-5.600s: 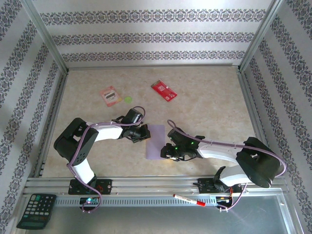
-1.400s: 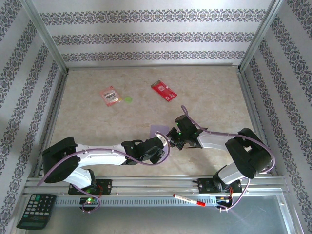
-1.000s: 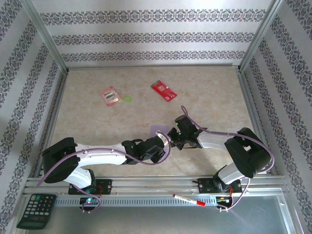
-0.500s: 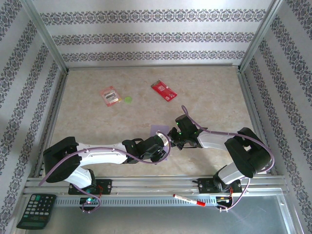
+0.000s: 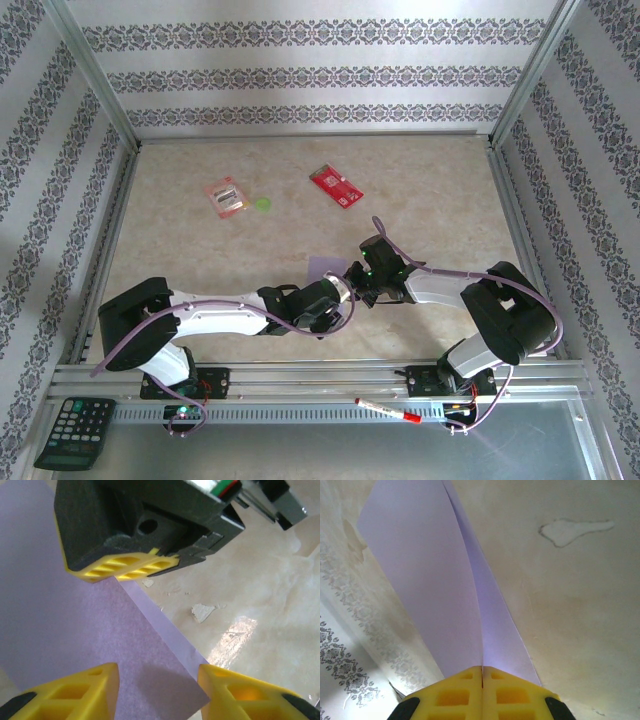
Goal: Fold a paper plane with a square sheet of paper (pick it up from the middle)
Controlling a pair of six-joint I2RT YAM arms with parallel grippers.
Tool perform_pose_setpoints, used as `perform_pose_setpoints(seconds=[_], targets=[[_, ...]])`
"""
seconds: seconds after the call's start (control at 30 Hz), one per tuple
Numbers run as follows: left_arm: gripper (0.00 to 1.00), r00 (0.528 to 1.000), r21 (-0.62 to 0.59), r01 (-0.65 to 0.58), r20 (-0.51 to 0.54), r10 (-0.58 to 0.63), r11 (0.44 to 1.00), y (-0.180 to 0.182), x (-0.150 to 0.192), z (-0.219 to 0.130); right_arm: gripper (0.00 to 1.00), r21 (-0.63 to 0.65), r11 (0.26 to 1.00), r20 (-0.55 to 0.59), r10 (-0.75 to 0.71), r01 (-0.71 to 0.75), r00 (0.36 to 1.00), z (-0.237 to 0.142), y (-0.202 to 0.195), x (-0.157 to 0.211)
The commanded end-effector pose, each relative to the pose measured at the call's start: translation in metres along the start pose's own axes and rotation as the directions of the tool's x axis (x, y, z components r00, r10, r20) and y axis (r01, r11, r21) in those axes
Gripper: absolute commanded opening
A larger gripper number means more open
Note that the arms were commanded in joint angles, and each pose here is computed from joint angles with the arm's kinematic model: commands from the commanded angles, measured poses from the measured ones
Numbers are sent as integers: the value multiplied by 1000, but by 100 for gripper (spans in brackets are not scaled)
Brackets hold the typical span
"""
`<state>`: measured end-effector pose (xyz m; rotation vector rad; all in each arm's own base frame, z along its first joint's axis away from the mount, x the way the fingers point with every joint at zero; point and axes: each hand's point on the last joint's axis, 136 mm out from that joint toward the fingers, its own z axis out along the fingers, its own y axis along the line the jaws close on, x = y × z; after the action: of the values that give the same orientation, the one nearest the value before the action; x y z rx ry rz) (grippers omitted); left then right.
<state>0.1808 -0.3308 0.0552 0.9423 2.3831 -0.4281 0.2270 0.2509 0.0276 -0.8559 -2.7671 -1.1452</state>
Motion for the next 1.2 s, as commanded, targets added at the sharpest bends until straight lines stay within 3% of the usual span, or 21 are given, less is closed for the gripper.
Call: perform_pose_setpoints(seconds=[0.0,0.37,0.5,0.67,0.8,0.97,1.17], targets=[[30,1000,-45,-8,5,8,999,10,-8,-4,0,-5,1000,-4,8,-8,1000,0,0,-2],[0,1000,2,26,15,-26,1000,9,-9,-6,0,-2,1000,1,-3,3,1000,-1,-2,-3],[0,998,62,56,21,-58,996,7,-10,-7,1,-9,1000,2,-15,15,1000,-2,-1,-4],[0,997,143,78,15,-81,987,-1,-11,-7,19,-26,998,23,-65,66,998,-19,5,-10],[0,995,198,94,14,-98,976,-7,-12,-7,28,-41,992,55,-121,123,991,-43,6,-17],[0,992,257,117,10,-124,959,-14,-13,-8,25,-115,970,80,-206,215,975,-61,31,-22],[0,991,275,133,-11,-135,952,-15,-9,-5,18,-145,959,32,-239,242,970,-46,51,-27]])
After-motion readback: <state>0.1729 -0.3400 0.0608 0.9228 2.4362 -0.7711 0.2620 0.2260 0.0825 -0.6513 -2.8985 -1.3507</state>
